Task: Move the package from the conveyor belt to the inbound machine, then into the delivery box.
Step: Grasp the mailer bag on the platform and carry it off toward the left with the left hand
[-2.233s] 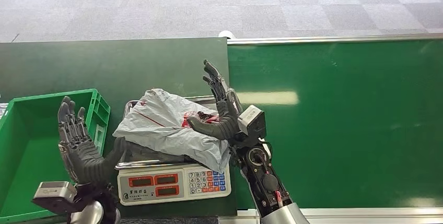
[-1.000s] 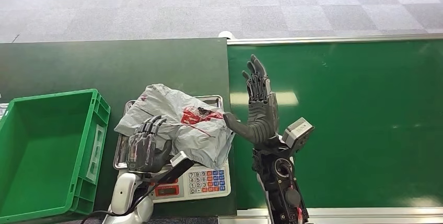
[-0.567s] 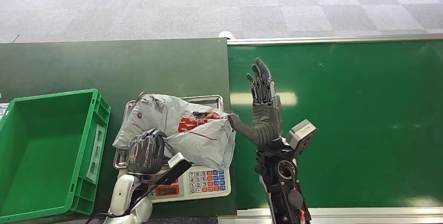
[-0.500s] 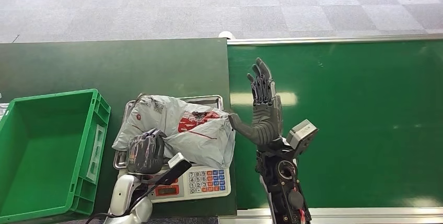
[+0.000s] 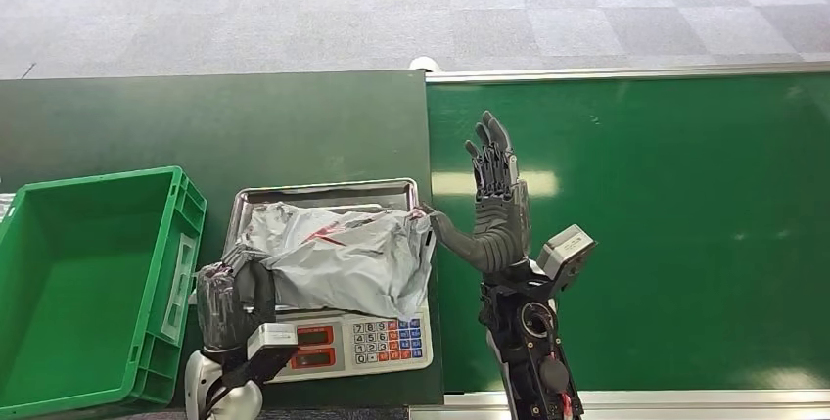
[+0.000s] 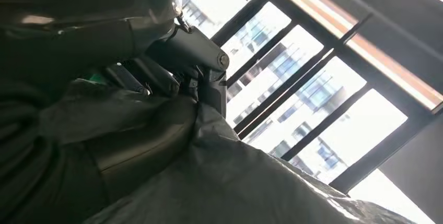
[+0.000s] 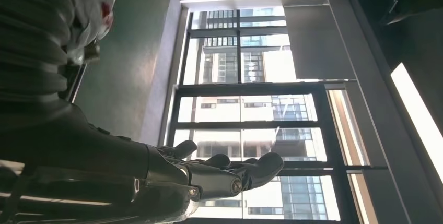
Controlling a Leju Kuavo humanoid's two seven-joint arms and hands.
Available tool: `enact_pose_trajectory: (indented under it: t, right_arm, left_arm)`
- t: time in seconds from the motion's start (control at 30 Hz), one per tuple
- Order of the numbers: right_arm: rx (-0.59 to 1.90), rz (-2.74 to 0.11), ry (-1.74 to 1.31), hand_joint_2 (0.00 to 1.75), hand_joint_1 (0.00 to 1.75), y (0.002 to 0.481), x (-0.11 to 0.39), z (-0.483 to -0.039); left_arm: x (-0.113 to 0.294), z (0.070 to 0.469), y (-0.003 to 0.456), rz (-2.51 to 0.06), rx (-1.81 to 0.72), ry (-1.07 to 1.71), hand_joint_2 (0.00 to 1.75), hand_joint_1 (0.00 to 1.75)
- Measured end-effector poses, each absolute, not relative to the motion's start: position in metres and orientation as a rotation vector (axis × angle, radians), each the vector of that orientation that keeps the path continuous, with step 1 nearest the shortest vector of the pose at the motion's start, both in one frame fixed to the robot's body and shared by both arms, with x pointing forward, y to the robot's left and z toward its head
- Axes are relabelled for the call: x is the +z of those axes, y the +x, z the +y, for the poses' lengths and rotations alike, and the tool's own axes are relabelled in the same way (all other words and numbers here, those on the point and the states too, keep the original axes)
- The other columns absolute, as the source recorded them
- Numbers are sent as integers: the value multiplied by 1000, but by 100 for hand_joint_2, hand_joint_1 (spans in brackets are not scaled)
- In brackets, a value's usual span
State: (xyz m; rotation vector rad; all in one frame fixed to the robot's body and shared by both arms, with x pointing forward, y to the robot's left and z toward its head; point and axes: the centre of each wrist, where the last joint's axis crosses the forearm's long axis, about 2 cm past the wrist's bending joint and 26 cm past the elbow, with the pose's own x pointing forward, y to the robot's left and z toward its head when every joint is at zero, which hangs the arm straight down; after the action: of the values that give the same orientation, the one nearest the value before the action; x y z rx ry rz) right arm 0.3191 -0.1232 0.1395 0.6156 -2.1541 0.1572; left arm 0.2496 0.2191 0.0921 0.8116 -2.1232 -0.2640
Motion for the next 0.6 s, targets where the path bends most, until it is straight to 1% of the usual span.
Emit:
enact_pose_trajectory:
  t: [0.1,0.2,0.33,0.6]
  right_arm:
    - [144,-2147,612,175,0,319,138,-123]
    - [131,-2138,615,175,0,319,136,-123]
    - [124,-2129,613,175,0,318,133,-124]
    - [121,-2115,609,175,0,318,129,-125]
  left_arm:
    - [110,222,241,-2205,-154,874,175,175]
    - [126,225,235,-2261,-40,854,175,175]
    - [143,228,228,-2327,18,848,175,175]
    - [151,242,221,-2332,176,776,175,175]
